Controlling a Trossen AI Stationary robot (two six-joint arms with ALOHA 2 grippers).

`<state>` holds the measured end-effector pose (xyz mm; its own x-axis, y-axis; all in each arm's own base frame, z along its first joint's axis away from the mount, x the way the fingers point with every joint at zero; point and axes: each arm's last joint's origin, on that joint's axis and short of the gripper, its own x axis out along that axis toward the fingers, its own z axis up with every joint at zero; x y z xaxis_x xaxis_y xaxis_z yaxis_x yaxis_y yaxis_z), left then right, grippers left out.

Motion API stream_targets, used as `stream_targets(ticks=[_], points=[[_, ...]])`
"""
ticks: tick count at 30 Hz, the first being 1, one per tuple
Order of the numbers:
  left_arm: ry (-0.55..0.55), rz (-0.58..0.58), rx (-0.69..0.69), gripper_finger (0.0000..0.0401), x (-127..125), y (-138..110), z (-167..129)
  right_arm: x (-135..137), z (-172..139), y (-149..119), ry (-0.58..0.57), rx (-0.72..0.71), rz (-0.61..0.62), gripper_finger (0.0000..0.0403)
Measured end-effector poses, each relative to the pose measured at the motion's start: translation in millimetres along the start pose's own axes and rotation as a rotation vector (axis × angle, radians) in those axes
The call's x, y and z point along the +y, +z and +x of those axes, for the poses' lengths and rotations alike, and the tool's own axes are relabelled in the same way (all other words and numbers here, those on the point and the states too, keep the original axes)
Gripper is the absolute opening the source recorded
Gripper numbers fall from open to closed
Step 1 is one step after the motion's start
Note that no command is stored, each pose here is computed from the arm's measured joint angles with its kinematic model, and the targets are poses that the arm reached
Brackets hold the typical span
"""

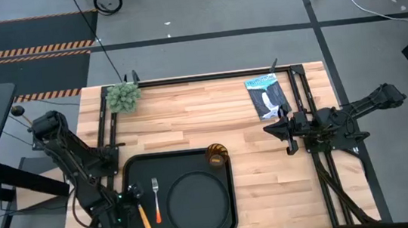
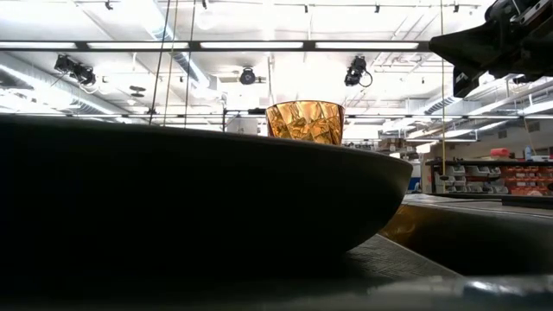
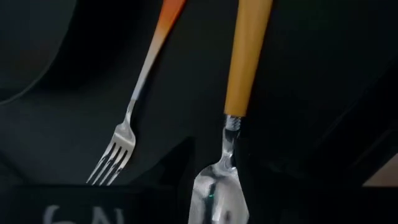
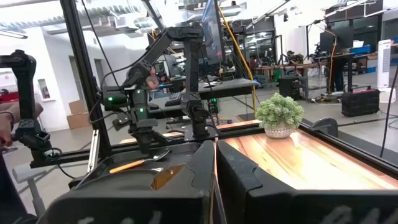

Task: Pick and place plate/cup/fork/spoon on tray
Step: Put the yellow spoon on the black tray on the left of the orange fork

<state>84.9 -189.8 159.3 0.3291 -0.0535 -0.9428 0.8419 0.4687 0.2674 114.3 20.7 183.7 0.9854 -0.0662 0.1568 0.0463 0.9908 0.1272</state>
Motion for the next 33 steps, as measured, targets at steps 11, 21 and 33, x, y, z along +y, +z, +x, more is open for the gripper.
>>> stream_targets(ticks=[11, 21, 33], points=[[-0.031, 0.028, -0.002, 0.0177, 4.7, 1.4, 4.7, 0.0, 0.0, -0.1, 0.0, 0.0, 0.0, 0.0023], [-0.179, 0.036, 0.016, 0.0149, 20.2, 4.5, 18.8, 0.0, 0.0, -0.1, 0.0, 0.0, 0.0, 0.0023], [-0.179, 0.234, 0.058, 0.0131, 31.7, 0.5, 27.7, 0.0, 0.0, -0.1, 0.0, 0.0, 0.0, 0.0023]])
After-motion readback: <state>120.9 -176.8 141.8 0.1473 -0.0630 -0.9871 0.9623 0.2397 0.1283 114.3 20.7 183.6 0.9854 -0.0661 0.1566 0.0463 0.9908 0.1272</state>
